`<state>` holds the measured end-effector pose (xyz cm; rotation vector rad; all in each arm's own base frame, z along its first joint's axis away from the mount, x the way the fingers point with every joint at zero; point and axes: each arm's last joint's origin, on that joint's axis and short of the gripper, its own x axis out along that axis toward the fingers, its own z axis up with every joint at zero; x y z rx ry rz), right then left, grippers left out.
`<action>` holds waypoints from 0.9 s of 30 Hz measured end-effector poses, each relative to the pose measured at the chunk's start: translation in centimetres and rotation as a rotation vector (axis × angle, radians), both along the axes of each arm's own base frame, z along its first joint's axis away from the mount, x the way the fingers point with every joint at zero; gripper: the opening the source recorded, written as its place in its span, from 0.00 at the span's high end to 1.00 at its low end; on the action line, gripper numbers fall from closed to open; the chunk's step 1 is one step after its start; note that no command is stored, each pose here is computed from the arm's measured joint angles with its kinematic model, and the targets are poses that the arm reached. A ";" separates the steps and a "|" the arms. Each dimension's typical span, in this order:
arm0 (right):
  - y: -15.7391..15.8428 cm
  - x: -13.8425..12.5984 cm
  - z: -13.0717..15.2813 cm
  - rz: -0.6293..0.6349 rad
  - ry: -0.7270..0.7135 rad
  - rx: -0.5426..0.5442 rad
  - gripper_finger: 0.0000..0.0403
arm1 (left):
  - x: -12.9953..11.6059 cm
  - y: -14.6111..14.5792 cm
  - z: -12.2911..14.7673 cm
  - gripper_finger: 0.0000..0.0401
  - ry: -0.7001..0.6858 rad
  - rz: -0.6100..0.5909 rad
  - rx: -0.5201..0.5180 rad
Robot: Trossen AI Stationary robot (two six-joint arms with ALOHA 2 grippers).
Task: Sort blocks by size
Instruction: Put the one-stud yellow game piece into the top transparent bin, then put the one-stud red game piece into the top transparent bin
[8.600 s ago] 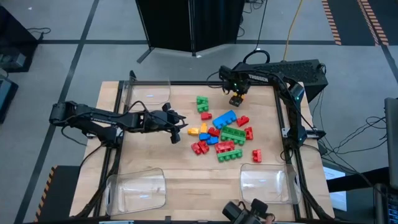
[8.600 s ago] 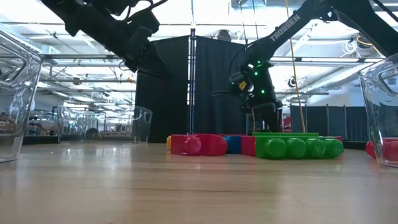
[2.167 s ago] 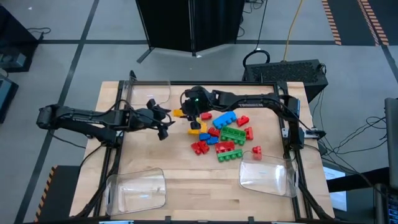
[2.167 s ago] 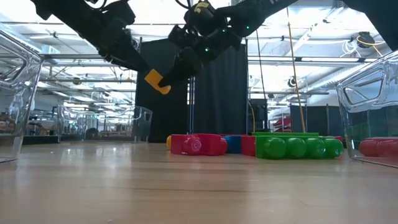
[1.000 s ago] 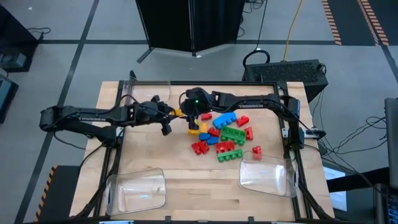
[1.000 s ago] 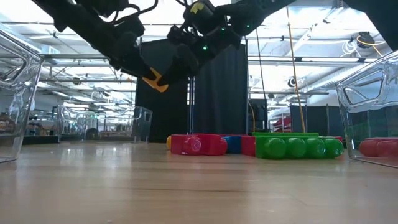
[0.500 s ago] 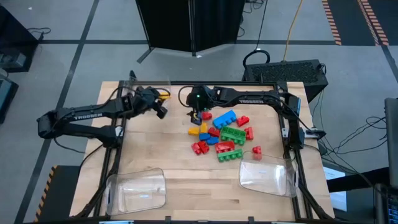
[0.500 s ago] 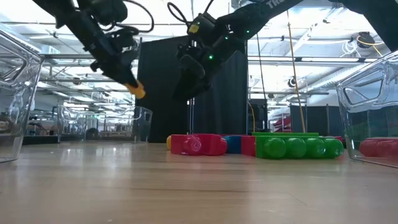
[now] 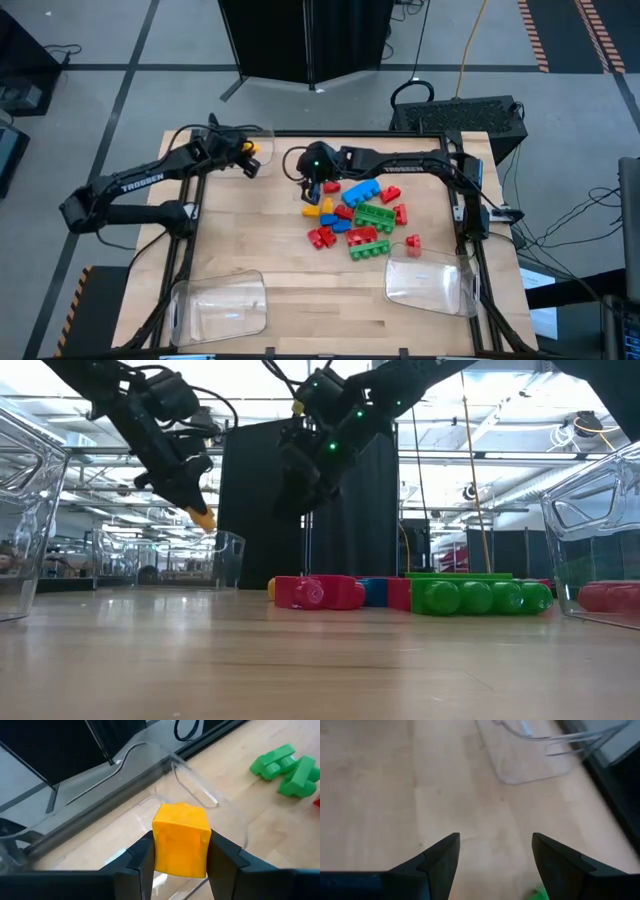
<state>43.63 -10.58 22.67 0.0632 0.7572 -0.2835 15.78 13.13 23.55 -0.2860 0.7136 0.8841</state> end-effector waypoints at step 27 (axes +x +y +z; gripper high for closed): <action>-0.3 -2.3 -1.7 0.003 0.328 -0.082 0.42 | -0.2 0.1 -0.5 0.47 0.003 0.037 0.002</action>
